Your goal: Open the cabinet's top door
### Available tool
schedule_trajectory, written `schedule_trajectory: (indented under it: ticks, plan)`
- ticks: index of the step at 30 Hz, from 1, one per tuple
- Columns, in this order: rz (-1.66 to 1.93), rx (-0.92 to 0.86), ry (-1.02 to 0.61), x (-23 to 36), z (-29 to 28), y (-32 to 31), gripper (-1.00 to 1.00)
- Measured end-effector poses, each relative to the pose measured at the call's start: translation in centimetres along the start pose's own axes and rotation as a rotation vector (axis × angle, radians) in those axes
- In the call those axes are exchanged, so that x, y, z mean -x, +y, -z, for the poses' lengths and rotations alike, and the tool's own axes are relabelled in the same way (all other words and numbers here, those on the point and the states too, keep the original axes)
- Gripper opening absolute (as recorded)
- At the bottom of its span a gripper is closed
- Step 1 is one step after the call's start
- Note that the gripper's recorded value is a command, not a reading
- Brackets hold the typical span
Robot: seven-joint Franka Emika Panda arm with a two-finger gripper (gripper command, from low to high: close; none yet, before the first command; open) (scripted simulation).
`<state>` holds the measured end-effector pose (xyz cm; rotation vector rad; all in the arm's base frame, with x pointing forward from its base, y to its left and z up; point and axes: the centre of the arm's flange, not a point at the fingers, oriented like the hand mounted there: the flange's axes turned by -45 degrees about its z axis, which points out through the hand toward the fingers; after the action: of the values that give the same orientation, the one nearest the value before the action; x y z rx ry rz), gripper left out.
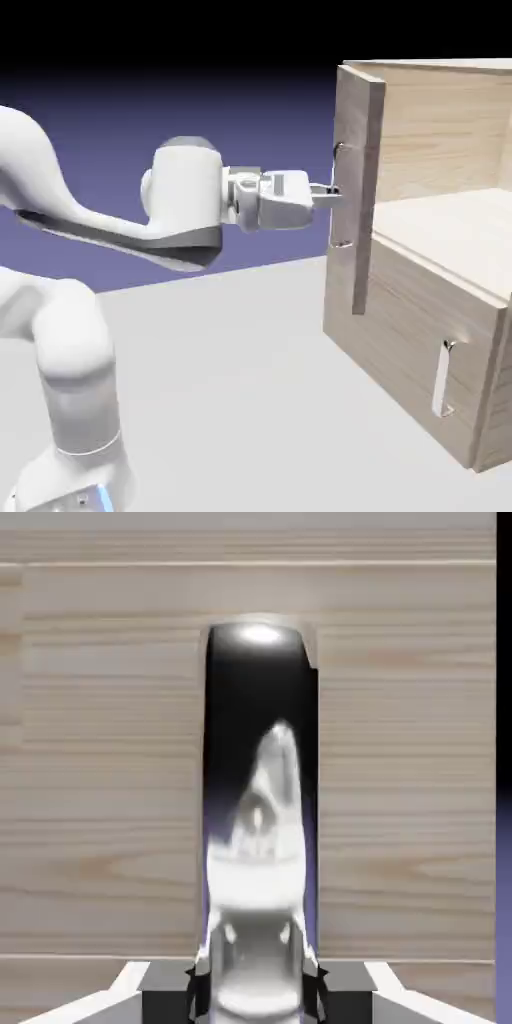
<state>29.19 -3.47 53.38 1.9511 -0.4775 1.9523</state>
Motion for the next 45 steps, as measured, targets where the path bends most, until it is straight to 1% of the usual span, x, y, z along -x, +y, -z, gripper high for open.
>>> schedule_trajectory:
  ticks: [16,26,34,45]
  plan:
    - [0.001,0.180,0.000,0.0,8.5,-3.5,-1.00]
    - [-0.001,0.328,-0.001,0.0,14.8,-7.4,-1.00]
    - [-0.002,0.479,-0.001,0.0,20.6,-12.3,-1.00]
    - [-0.002,0.720,-0.002,-0.1,28.2,-21.7,-1.00]
